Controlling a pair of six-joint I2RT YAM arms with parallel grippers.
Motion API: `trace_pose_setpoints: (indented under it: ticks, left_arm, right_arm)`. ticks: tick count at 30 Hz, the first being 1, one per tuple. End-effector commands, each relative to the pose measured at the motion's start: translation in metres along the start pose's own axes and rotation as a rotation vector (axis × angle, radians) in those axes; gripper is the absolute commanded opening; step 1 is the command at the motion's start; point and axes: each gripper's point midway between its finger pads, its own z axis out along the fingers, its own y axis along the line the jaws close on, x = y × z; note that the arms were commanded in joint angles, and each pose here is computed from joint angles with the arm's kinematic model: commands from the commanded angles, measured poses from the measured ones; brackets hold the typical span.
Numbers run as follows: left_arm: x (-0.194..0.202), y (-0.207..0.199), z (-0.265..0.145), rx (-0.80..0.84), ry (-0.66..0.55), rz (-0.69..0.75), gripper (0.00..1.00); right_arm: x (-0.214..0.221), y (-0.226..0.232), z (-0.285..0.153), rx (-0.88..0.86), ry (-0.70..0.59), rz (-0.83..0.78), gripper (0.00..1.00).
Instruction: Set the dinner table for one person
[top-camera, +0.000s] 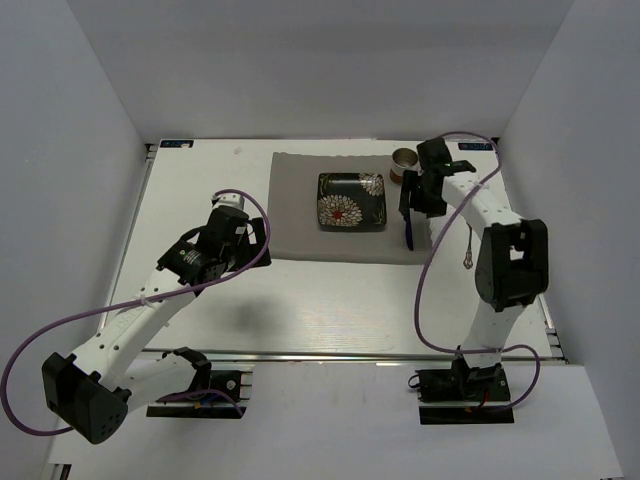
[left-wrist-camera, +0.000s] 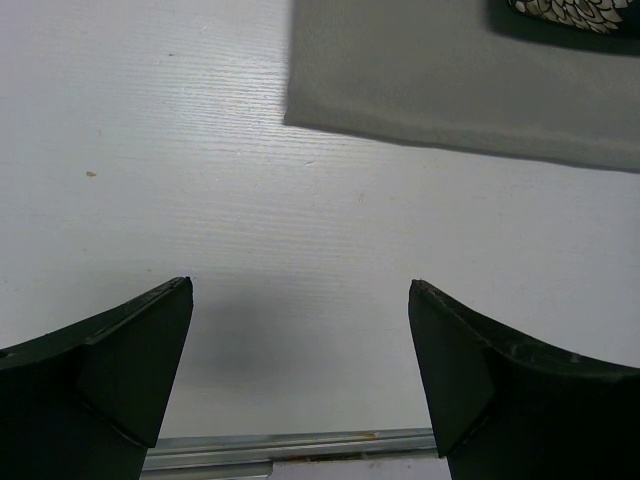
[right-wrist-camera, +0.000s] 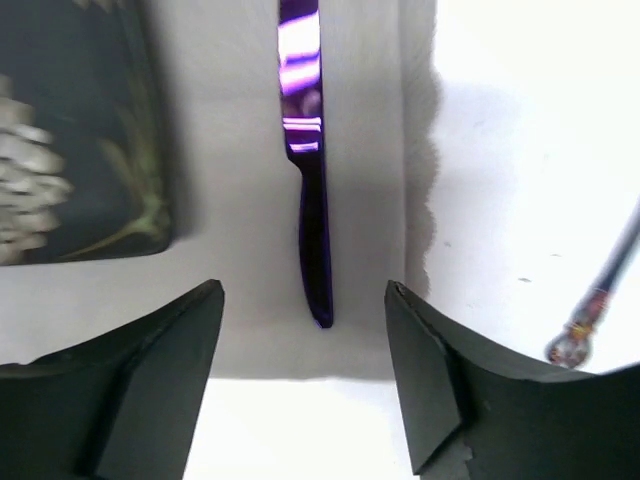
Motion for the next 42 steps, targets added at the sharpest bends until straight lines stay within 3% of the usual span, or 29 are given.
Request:
trace_pose_setpoints:
  ticks: [1,4,16,24,27,33,36,39,40,42]
  left_arm:
    - [0.000,0.000,-0.002,0.009,-0.010,0.003,0.98]
    - [-0.001,-0.001,-0.004,0.013,-0.016,-0.001,0.98]
    - [-0.003,-0.001,-0.006,0.017,-0.022,-0.001,0.98]
    - [-0.005,-0.004,-0.008,0.038,-0.032,0.000,0.98]
    - [-0.004,-0.005,-0.008,0.042,-0.026,0.004,0.98]
    - [-0.002,-0.005,-0.007,0.046,-0.021,0.008,0.98]
    - [-0.003,-0.005,-0.006,0.044,-0.020,0.008,0.98]
    - [-0.002,-0.005,-0.006,0.042,-0.018,0.009,0.98]
    - [-0.003,-0.005,-0.006,0.044,-0.020,0.008,0.98]
    - [-0.002,-0.005,-0.005,0.042,-0.018,0.009,0.98]
  right_arm:
    - [-0.026,-0.011,-0.044,0.005,-0.143,0.020,0.73]
    - [-0.029,-0.032,-0.047,0.051,-0.176,0.064,0.78]
    - [0.016,-0.140,-0.013,0.265,-0.128,0.328,0.80]
    - [0.023,-0.169,0.006,0.310,-0.106,0.337,0.79]
    - [0.027,-0.173,0.021,0.297,-0.043,0.323,0.78]
    - [0.032,-0.168,0.045,0.240,-0.002,0.328,0.61]
    - [0.034,-0.166,0.051,0.225,0.005,0.319,0.43]
    - [0.043,-0.165,0.056,0.220,0.038,0.305,0.05]
    - [0.043,-0.161,0.056,0.209,0.038,0.303,0.00]
    - [0.043,-0.160,0.053,0.199,0.020,0.306,0.00]
